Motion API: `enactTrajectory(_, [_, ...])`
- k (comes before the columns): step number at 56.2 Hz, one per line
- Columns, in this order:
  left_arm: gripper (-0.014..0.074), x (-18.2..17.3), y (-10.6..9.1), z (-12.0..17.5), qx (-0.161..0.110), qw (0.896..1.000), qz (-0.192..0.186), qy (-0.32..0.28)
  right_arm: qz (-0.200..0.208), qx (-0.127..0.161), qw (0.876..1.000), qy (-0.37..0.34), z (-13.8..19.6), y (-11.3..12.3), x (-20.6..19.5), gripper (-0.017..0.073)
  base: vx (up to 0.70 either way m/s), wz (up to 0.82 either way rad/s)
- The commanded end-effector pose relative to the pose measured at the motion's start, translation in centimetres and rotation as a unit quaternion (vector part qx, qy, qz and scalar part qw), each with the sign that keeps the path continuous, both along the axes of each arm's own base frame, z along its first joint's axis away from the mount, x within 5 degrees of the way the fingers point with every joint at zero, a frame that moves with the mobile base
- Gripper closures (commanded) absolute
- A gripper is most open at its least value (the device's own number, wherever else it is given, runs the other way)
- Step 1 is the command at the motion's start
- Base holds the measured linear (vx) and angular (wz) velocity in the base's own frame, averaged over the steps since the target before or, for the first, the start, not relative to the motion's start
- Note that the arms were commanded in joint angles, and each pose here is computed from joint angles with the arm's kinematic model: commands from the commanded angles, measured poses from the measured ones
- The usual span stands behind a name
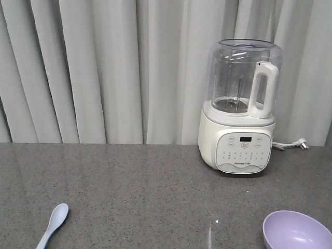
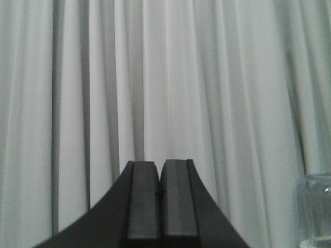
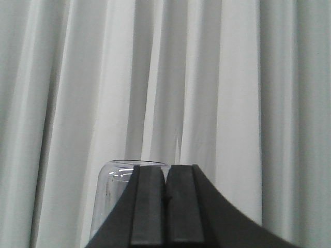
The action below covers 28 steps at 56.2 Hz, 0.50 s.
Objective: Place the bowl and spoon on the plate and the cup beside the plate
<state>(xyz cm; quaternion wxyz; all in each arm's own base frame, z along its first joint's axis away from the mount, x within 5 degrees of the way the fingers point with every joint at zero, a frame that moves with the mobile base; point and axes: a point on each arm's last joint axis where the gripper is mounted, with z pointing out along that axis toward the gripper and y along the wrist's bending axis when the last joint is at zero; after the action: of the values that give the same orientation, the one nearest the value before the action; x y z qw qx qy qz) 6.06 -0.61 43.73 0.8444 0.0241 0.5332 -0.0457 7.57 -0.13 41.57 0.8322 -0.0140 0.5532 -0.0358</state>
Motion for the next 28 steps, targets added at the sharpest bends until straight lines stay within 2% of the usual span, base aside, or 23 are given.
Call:
enactTrajectory(1, [0.0600,3.1,-0.3,1.6,0.006,0.999,0.003,0.037,-0.004,-0.007,1.000,0.003,2.0,-0.1,2.7,0.0568,0.00,0.00])
enactTrajectory(9, [0.0600,8.5,-0.7,-0.1,0.014,0.991,0.005,0.130,-0.003,0.005,0.994,0.111,-0.5,-0.3,8.1,0.0568,0.00,0.00])
enactTrajectory(13, [0.0599,9.9,-0.9,-0.8,0.016,0.989,0.005,0.148,-0.004,0.007,0.989,0.148,-1.5,-0.4,9.4,0.0568,0.00,0.00])
enactTrajectory(21, [0.0564,11.4,-1.1,-1.3,0.018,0.988,0.002,0.156,-0.004,0.007,0.987,0.160,-2.0,-0.4,10.3,0.0544,0.00,0.00])
enactTrajectory(28, [0.0458,11.7,-1.1,-1.5,0.019,0.987,0.002,0.162,-0.004,0.005,0.988,0.156,-1.9,-0.4,10.3,0.0456,0.00,0.00])
